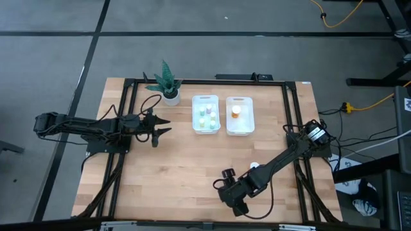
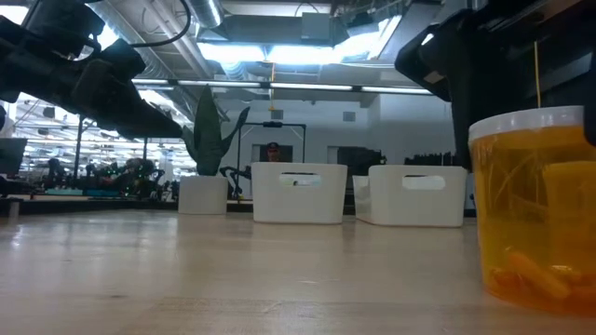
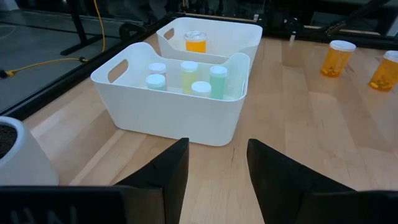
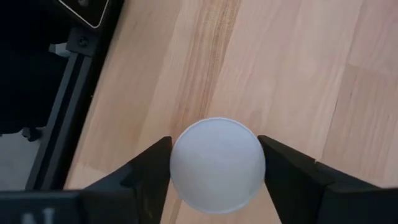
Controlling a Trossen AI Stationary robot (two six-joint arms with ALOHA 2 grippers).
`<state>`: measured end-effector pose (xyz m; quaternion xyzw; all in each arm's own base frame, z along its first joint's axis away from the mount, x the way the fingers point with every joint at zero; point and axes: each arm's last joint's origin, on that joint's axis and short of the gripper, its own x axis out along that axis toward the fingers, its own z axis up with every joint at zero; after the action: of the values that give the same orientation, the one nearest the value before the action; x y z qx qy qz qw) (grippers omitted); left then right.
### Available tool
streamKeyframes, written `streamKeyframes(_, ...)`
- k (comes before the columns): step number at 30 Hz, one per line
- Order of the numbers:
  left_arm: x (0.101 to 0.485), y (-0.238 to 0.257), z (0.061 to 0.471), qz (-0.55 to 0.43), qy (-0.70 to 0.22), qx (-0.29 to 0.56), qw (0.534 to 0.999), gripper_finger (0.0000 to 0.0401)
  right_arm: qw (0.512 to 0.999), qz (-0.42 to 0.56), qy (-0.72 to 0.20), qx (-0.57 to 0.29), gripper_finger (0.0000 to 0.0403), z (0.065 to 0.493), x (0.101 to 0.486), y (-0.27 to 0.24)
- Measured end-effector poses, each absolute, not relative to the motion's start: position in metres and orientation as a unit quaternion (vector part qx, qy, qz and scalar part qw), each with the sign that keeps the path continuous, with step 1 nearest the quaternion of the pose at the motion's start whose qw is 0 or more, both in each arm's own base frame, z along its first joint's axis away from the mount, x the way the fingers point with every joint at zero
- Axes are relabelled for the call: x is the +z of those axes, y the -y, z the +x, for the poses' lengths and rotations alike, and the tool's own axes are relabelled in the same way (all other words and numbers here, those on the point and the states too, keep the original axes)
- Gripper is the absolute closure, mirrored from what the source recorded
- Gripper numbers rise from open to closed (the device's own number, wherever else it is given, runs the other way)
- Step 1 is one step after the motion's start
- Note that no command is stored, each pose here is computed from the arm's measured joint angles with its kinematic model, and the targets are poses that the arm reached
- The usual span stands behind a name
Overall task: Pick and place medicine bottles into bin by pill shape (circle, oval)
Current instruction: Put the orange pill bottle into the right white bin
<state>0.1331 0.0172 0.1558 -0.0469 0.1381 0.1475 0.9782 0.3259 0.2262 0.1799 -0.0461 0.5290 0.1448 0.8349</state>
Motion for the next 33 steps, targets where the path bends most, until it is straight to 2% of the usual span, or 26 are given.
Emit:
streamKeyframes(3,0.156,-0.017,0.133,-0.047,-0.138,0.148,0.978,0.0246,0.836,-0.037,-0.530,0.139,0.0193,0.326,0.180,-0.226)
streamKeyframes(15,0.156,-0.017,0.133,-0.047,-0.138,0.148,0.978,0.0246,0.842,0.029,-0.532,0.089,0.0193,0.333,0.192,-0.221)
streamKeyframes(24,0.156,-0.017,0.133,-0.047,-0.138,0.148,0.978,0.0246,0.843,0.013,-0.534,0.069,0.0193,0.332,0.254,-0.197)
streamKeyframes(33,0.156,-0.017,0.133,-0.047,-0.138,0.148,0.978,0.0246,0.857,-0.048,-0.510,-0.064,0.0193,0.308,0.331,-0.142)
